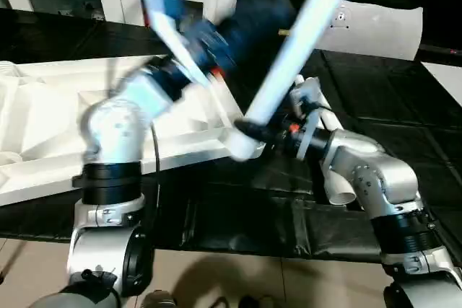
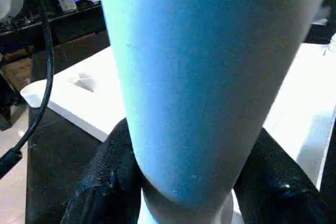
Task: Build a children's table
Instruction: Insert table leg to table base
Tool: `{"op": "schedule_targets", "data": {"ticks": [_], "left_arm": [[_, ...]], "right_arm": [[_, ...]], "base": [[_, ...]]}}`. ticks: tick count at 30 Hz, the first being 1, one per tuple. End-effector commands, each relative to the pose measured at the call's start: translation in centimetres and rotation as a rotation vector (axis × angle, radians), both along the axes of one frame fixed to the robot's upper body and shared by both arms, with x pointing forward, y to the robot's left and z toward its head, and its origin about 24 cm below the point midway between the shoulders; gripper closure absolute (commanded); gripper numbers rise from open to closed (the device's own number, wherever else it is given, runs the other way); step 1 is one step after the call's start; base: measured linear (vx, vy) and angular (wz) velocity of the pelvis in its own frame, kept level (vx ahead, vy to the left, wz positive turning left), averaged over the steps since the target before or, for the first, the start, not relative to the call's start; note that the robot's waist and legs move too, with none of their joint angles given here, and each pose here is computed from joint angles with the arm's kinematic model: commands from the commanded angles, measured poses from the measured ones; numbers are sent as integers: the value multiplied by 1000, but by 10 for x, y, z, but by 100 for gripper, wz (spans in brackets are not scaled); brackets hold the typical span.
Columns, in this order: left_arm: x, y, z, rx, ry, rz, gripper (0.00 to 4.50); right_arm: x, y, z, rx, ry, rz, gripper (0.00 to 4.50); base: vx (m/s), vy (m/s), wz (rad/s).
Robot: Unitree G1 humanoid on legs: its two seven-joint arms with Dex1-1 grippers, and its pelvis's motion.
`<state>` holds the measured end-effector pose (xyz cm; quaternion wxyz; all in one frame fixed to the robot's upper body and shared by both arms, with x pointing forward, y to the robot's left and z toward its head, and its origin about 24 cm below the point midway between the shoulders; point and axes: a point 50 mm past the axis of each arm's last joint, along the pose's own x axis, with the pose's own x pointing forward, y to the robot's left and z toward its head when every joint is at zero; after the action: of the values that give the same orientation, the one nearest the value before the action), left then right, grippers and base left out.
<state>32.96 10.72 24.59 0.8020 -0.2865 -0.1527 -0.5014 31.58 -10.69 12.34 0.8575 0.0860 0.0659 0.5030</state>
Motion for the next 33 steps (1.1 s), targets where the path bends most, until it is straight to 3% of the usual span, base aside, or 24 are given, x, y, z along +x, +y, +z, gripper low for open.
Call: {"op": "schedule_targets", "data": {"ticks": [1,3,4,5,6,8,10,19,26,30,33], "left_arm": [[10,6,-4,-6,46,108,36],[16,10,-8,10,87,179,36],[27,11,-24,149,150,303,36],[30,9,-30,221,163,341,36],[30,9,-31,223,163,342,36],[30,-3,-43,410,134,380,36],[27,-15,-45,489,100,386,36],[8,-52,-27,547,-80,287,36],[0,-61,-26,663,-206,306,36],[1,-60,-26,643,-191,337,36],[11,-46,-25,592,-128,405,36]], "right_arm": [[1,-2,9,3,-47,-12,259],[0,-1,9,-6,-52,-5,259],[-1,1,9,-25,-62,6,259],[-1,2,8,-31,-66,10,259],[-1,2,8,-31,-66,10,259],[-1,3,6,-56,-75,10,259],[1,3,3,-111,-88,-2,259],[7,-1,-3,-160,-95,-54,259],[9,0,-4,-166,-103,-80,259],[10,1,-3,-160,-109,-87,259],[12,1,1,-114,-113,-106,259]], "base": [[0,0,0],[0,0,0],[0,0,0],[0,0,0],[0,0,0],[0,0,0],[0,0,0],[0,0,0],[0,0,0],[0,0,0],[0,0,0]]}}
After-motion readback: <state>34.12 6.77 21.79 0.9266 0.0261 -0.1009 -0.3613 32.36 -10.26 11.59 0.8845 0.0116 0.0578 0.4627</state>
